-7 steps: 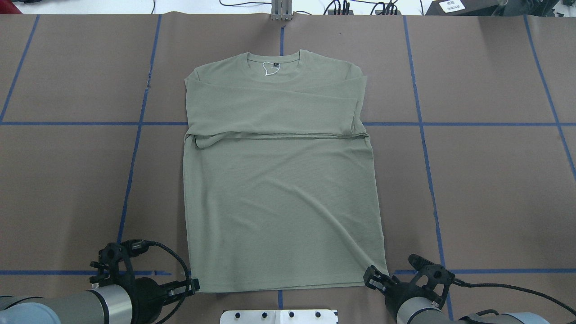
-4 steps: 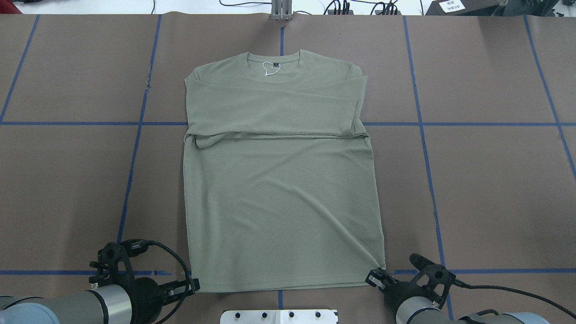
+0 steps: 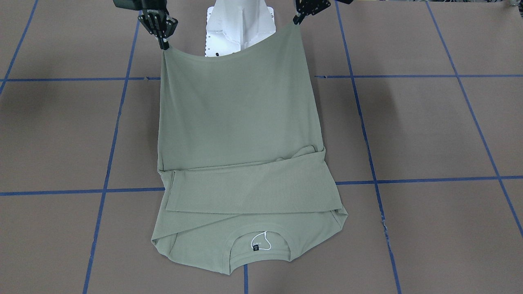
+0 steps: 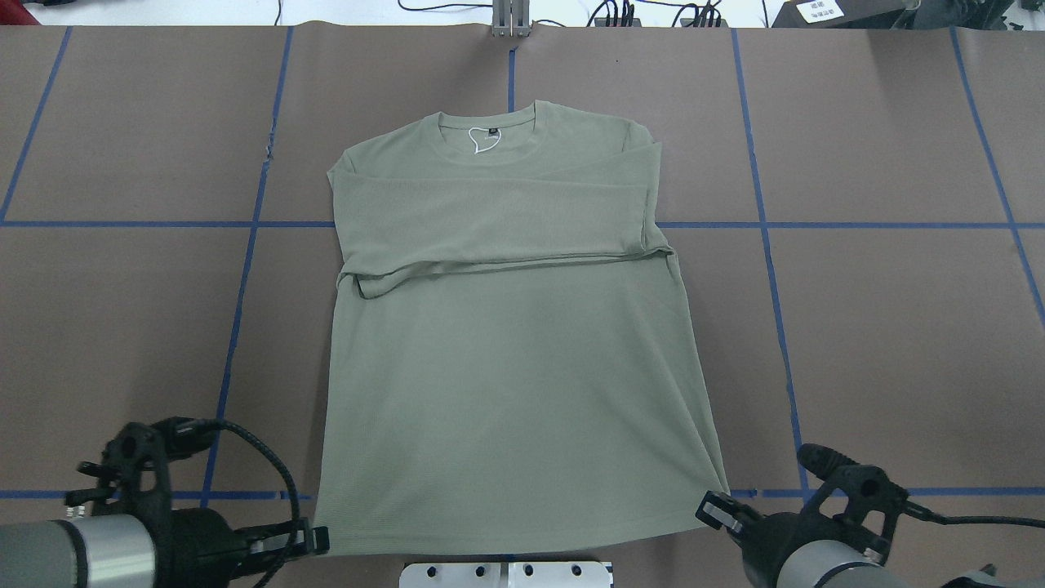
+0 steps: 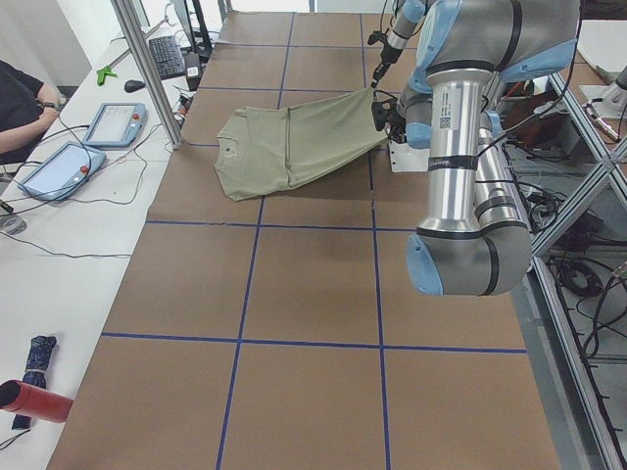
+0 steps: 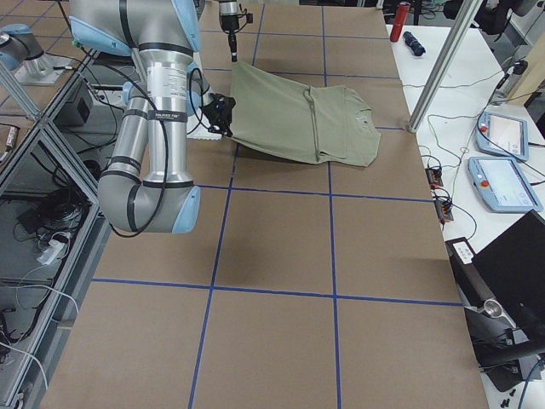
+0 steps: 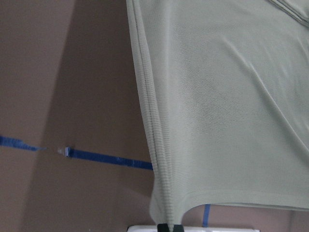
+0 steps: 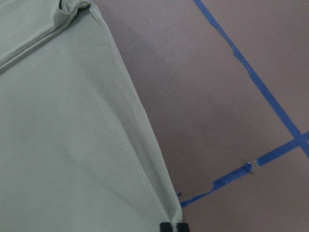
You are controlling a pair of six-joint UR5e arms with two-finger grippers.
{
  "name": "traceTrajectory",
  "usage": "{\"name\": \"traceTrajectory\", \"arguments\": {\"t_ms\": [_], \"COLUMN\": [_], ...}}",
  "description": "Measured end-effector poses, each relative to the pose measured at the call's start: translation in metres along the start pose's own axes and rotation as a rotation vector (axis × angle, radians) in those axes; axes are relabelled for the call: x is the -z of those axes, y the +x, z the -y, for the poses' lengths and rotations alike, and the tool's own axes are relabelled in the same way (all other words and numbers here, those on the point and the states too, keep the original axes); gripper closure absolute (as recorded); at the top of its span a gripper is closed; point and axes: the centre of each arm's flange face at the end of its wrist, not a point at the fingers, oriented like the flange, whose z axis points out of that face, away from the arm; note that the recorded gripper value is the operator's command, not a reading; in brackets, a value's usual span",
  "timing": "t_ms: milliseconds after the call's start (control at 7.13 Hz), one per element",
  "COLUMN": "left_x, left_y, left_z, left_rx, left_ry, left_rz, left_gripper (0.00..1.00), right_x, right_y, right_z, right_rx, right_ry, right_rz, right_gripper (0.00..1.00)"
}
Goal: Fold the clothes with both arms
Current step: 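Lift the hem with both grippers and fold it up toward the collar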
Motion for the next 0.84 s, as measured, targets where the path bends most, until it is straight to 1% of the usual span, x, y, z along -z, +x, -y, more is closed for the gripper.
{"name": "traceTrajectory", "arguments": {"t_ms": [140, 281, 421, 561, 701, 842], "left_x": [0.042, 0.065, 0.06, 0.039, 0.015, -0.008], "left_y": [0.009, 0.016, 0.022, 0.031, 0.042, 0.051], "left_z": [0.005, 0.014, 0.03, 0.054, 0.087, 0.126], "left_rx": [0.003, -0.024, -0.088, -0.156, -0.209, -0.252], "left_ry": [-0.039, -0.051, -0.023, 0.028, 0.089, 0.149], "left_rz": [0.004, 0.006, 0.017, 0.039, 0.069, 0.111], "left_gripper": [1.0, 1.0, 1.0, 1.0, 1.0, 1.0], "right_x": [0.042, 0.062, 0.066, 0.06, 0.046, 0.023], "right_y": [-0.011, -0.028, -0.051, -0.076, -0.097, -0.119], "right_z": [0.017, 0.032, 0.042, 0.055, 0.074, 0.096], "right_rx": [-0.018, -0.025, 0.002, 0.042, 0.077, 0.098], "right_ry": [-0.041, -0.06, -0.053, -0.021, 0.022, 0.056], "right_rz": [-0.023, -0.041, -0.039, -0.036, -0.037, -0.037], "right_gripper": [1.0, 1.0, 1.0, 1.0, 1.0, 1.0]}}
